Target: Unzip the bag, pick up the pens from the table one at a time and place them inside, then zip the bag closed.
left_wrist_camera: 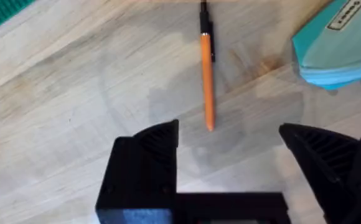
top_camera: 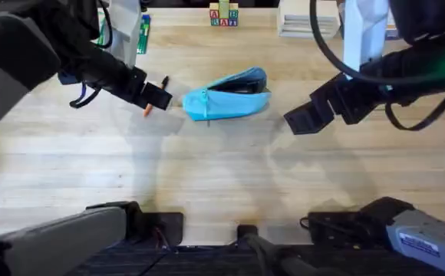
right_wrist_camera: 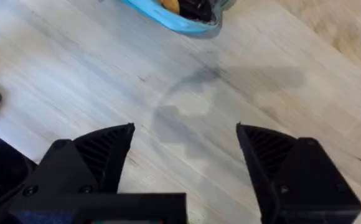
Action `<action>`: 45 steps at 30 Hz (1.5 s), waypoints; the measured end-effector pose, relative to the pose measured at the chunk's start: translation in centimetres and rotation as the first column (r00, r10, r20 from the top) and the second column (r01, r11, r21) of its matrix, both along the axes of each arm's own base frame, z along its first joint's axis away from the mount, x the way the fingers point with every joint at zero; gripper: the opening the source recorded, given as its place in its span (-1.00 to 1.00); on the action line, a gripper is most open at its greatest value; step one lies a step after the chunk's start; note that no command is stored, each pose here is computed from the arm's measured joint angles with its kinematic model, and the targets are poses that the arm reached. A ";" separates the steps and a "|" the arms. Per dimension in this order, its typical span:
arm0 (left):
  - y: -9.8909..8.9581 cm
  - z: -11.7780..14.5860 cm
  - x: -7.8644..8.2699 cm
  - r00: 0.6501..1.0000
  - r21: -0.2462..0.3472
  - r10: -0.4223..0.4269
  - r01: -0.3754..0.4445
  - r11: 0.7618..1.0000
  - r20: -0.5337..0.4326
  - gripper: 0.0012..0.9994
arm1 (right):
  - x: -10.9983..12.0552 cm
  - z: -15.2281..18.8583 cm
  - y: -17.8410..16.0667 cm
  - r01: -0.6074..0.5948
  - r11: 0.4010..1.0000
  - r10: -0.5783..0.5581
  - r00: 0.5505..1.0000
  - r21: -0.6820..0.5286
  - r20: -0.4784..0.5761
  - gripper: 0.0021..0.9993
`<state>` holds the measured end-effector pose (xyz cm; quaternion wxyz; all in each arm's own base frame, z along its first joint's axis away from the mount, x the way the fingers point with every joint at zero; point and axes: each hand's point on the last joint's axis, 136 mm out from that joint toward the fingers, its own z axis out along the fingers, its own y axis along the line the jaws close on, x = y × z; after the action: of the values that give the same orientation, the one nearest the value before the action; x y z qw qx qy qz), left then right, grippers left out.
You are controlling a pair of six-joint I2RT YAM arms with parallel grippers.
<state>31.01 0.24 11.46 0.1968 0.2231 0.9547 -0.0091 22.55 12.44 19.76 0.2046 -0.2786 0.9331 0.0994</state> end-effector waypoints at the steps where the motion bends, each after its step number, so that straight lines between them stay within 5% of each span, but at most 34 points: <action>1: 0.0 -0.2 0.2 1.000 0.002 -0.001 0.001 1.000 -0.002 0.99 | 0.0 -0.2 0.0 0.003 1.000 -0.003 1.000 0.000 -0.003 1.00; 17: 1.8 -4.6 4.7 1.000 0.083 0.025 -0.026 0.996 0.013 0.99 | -0.4 -0.5 0.0 0.010 1.000 -0.010 1.000 0.003 -0.025 1.00; 34: 0.6 -7.2 5.2 0.999 0.067 -0.007 0.009 0.998 -0.042 0.93 | -0.4 -0.5 -0.1 0.010 1.000 -0.010 1.000 0.002 -0.027 1.00; 39: 0.2 -7.4 4.9 0.998 0.050 -0.011 0.014 0.999 -0.059 0.65 | -0.8 -0.7 -0.2 0.010 1.000 -0.011 0.999 -0.006 -0.045 1.00; 45: -0.2 -7.6 4.3 0.996 0.040 -0.018 0.021 0.999 -0.085 -0.07 | -1.1 -0.8 -0.3 0.010 1.000 -0.011 0.998 -0.011 -0.056 1.00</action>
<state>35.26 0.04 3.91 0.1514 0.2357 0.9600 -0.0012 21.47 12.11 18.95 0.1774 -0.2718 0.9404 0.1011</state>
